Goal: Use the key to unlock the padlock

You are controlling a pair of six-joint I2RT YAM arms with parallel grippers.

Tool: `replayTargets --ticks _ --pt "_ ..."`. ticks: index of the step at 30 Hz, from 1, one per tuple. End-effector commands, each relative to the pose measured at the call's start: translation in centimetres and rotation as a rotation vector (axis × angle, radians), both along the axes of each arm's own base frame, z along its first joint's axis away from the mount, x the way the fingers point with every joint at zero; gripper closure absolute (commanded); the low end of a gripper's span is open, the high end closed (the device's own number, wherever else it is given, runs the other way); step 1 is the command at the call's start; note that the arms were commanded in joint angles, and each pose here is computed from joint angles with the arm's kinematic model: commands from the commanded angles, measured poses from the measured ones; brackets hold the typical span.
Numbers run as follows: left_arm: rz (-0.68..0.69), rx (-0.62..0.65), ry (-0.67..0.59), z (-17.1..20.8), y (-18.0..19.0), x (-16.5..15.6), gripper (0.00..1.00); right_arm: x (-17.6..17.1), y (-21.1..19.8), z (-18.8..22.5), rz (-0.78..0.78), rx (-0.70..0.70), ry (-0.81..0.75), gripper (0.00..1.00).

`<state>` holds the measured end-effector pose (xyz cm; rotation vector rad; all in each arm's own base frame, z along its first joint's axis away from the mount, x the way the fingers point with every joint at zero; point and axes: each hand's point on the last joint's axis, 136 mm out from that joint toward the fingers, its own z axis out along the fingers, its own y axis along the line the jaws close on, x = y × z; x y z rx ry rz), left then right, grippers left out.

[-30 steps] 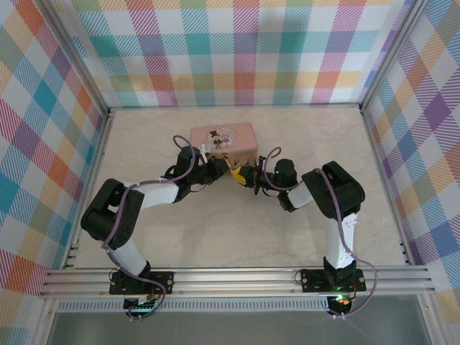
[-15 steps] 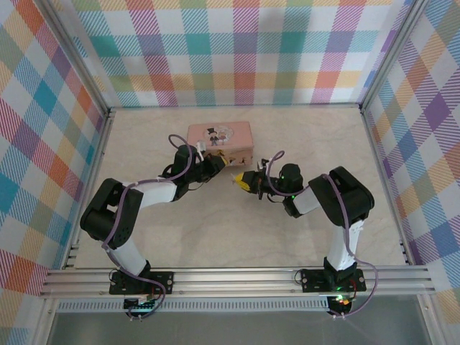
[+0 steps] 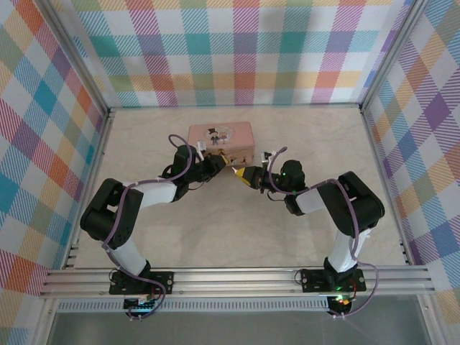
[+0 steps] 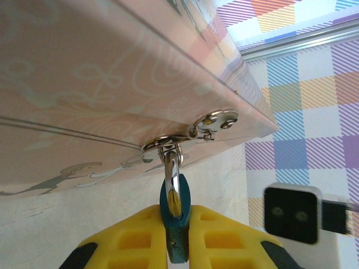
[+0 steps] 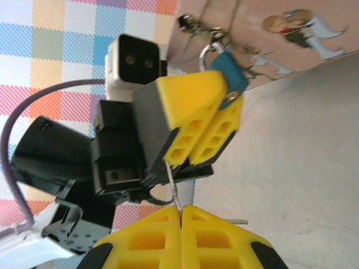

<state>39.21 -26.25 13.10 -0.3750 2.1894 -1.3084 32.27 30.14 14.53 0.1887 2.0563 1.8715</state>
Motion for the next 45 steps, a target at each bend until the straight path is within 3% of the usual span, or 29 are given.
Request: replayTargets --ticks 1,23,45 --pt "-0.029 -0.078 -0.117 4.2 -0.7 0.1 0.88 1.2 0.7 0.1 -0.039 0.008 -0.054 1.0" --pt "-0.034 -0.089 -0.108 3.9 -1.0 -0.1 0.88 3.4 2.0 -1.2 -0.099 0.023 0.006 1.0" --pt "-0.032 -0.091 -0.108 3.8 -1.0 -0.1 0.88 3.4 2.4 -1.0 -0.078 0.02 0.011 1.0"
